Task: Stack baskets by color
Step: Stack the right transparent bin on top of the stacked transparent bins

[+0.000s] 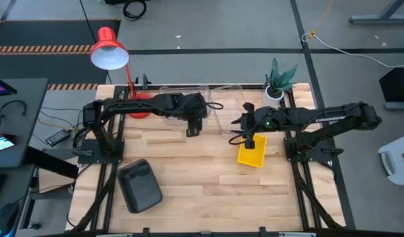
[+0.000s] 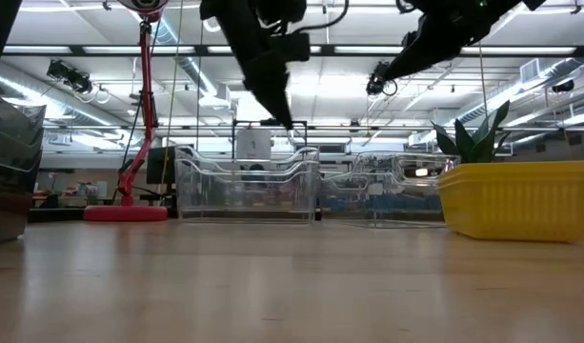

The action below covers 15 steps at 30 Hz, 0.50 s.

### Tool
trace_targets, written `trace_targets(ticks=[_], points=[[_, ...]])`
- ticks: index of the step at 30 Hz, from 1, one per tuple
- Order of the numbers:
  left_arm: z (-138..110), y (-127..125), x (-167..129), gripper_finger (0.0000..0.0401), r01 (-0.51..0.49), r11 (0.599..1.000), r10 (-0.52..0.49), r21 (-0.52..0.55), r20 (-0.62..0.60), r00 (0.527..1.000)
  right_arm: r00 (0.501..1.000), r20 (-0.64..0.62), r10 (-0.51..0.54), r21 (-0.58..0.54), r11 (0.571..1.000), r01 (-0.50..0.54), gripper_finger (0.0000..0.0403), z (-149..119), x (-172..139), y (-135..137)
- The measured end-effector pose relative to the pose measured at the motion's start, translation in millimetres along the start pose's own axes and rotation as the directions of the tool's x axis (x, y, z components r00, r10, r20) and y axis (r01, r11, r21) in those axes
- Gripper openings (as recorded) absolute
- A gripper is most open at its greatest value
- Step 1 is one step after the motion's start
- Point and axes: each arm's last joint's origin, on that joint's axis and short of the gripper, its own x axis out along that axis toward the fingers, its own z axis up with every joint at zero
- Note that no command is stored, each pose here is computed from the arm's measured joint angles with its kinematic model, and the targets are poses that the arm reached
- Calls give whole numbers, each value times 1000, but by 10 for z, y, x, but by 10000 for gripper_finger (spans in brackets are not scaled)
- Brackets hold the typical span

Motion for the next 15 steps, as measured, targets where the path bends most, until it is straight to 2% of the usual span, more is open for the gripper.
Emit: trace_targets(ticks=[2,6,15], points=[[85,-64,-10,180,-4,1000,4,1,74,997,1000,-24,-1,11,1000,1,158,-19,33,10],[257,-162,75,170,-13,998,25,-59,215,976,990,-95,-99,50,993,105,158,-66,-11,-22],[471,-373,580,160,-2,995,42,-102,392,919,957,-181,-226,165,952,256,158,-167,-282,-96]])
